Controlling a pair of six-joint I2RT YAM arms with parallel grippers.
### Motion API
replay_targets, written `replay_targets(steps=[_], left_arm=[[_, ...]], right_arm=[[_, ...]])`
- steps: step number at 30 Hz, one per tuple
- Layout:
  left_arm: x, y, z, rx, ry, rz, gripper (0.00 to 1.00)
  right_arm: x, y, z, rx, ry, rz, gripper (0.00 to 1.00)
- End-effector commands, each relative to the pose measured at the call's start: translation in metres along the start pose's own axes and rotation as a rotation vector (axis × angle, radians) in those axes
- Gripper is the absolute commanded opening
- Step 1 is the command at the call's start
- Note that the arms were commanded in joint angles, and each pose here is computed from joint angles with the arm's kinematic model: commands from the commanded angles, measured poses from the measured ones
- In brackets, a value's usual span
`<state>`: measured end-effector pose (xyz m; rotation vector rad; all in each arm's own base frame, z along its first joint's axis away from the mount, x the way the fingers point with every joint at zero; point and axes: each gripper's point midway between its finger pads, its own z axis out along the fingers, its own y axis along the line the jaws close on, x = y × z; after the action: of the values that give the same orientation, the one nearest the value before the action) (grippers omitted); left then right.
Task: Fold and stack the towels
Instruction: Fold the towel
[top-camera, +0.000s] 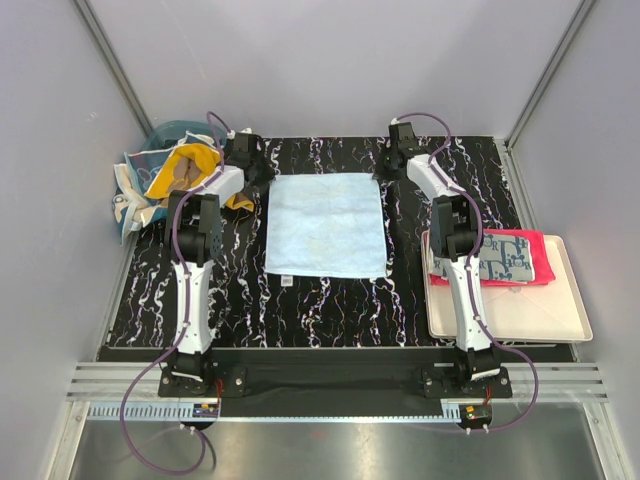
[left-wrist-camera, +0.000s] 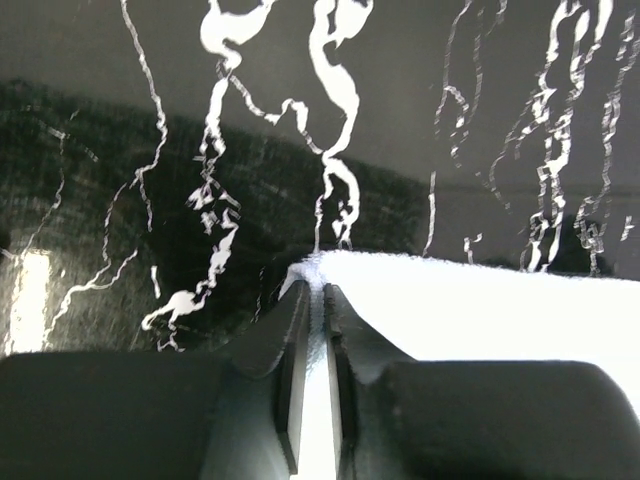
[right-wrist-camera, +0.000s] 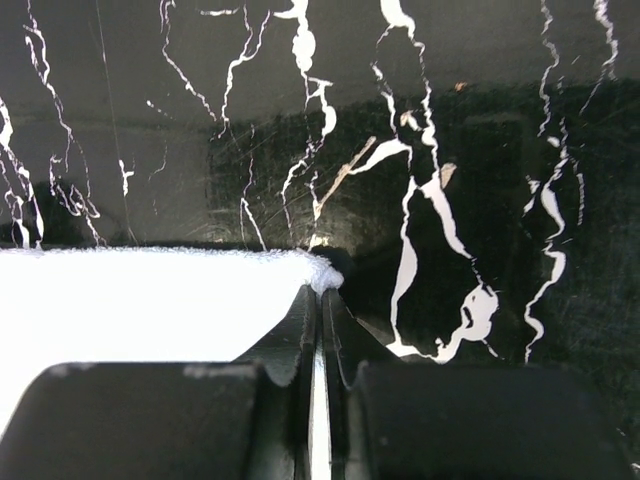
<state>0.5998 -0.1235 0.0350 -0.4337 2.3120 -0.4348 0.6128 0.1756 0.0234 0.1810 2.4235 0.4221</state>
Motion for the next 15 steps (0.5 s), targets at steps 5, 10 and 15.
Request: replay_targets(steps=[5, 10, 15], left_arm=[[-0.049, -0.032, -0.006, 0.158, -0.149, 0.024, 0.07], [-0.069, -0.042, -0.018, 0.213, -0.223, 0.038, 0.04], [-0.08, -0.051, -0.03, 0.267, -0.269, 0.058, 0.0]], right_arm=[[-0.052, 0.021, -0.023, -0.034, -0.163, -0.042, 0.04], [-0.073, 0.025, -0.036, -0.06, -0.239, -0.032, 0.03], [-0.096, 0.033, -0.056, -0.093, -0.309, -0.027, 0.02]])
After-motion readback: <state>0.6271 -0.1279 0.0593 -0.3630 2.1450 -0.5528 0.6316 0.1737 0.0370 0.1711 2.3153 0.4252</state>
